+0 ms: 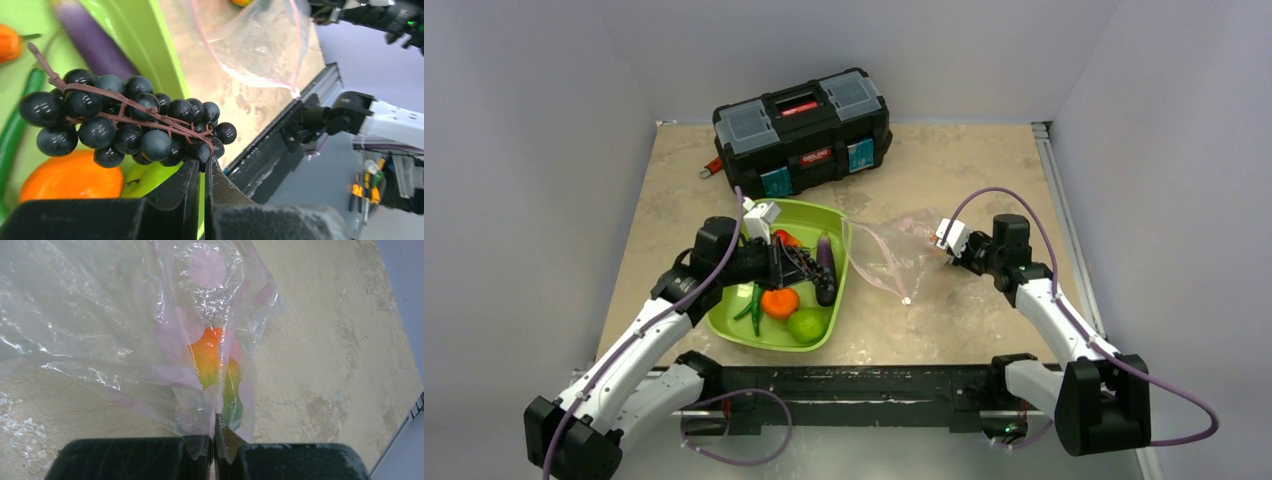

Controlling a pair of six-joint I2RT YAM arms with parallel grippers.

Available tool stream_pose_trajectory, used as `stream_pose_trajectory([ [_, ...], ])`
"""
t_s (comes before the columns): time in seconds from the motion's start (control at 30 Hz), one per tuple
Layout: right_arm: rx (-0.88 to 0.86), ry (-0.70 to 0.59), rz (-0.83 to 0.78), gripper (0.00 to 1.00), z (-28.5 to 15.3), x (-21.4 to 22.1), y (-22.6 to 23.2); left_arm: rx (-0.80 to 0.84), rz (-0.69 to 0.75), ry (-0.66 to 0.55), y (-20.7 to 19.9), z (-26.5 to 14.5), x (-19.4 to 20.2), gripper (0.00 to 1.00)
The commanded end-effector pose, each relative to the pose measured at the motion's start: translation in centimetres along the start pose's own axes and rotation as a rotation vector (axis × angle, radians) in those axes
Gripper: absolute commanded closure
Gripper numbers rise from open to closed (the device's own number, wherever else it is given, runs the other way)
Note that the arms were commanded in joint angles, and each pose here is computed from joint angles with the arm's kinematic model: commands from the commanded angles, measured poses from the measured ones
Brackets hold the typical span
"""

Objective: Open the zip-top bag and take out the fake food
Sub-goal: Place the fake fruit in the bin.

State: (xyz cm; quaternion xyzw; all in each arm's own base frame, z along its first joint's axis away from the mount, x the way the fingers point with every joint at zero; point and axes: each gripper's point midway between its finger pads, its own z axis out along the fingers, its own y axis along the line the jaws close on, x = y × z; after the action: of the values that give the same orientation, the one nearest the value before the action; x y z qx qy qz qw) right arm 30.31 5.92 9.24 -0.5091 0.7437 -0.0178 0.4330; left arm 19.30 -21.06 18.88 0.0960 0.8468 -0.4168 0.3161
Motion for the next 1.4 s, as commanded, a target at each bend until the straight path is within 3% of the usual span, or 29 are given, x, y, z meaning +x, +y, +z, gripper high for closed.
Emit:
stream_pose_trajectory([
  [0.0, 0.002, -0.022, 0.006, 1.0, 0.1, -0.5, -0.2, -0.111, 0.071, -0.06, 2.0, -0.8, -2.0, 1.0],
  [0.33, -0.01, -0.022, 0.011, 1.0, 0.1, -0.5, -0.1, -0.269, 0.024, -0.028, 7.0, 1.1, -2.8, 0.97],
  [0.53, -0.04, -0.024, 0.012, 1.0, 0.2, -0.5, 0.5, -0.37, 0.016, -0.107, 8.4, -0.3, -3.4, 0.31],
  [0.7, -0.071, -0.042, 0.014, 0.97, 0.2, -0.9, 1.0, -0.439, 0.025, -0.247, 8.7, -2.8, -4.4, 0.01],
  [0.87, -0.109, -0.07, 0.023, 0.91, 0.3, -1.5, 1.5, -0.377, 0.013, -0.327, 7.5, -3.6, -4.4, 0.0],
  [1.1, -0.151, -0.081, 0.036, 0.86, 0.3, -1.8, 2.1, -0.062, 0.061, -0.304, 2.3, -2.5, -3.4, 0.0],
  [1.37, -0.209, -0.098, 0.045, 0.82, 0.4, -2.1, 3.0, 0.129, 0.059, -0.256, -1.2, -1.8, -1.8, 0.04],
])
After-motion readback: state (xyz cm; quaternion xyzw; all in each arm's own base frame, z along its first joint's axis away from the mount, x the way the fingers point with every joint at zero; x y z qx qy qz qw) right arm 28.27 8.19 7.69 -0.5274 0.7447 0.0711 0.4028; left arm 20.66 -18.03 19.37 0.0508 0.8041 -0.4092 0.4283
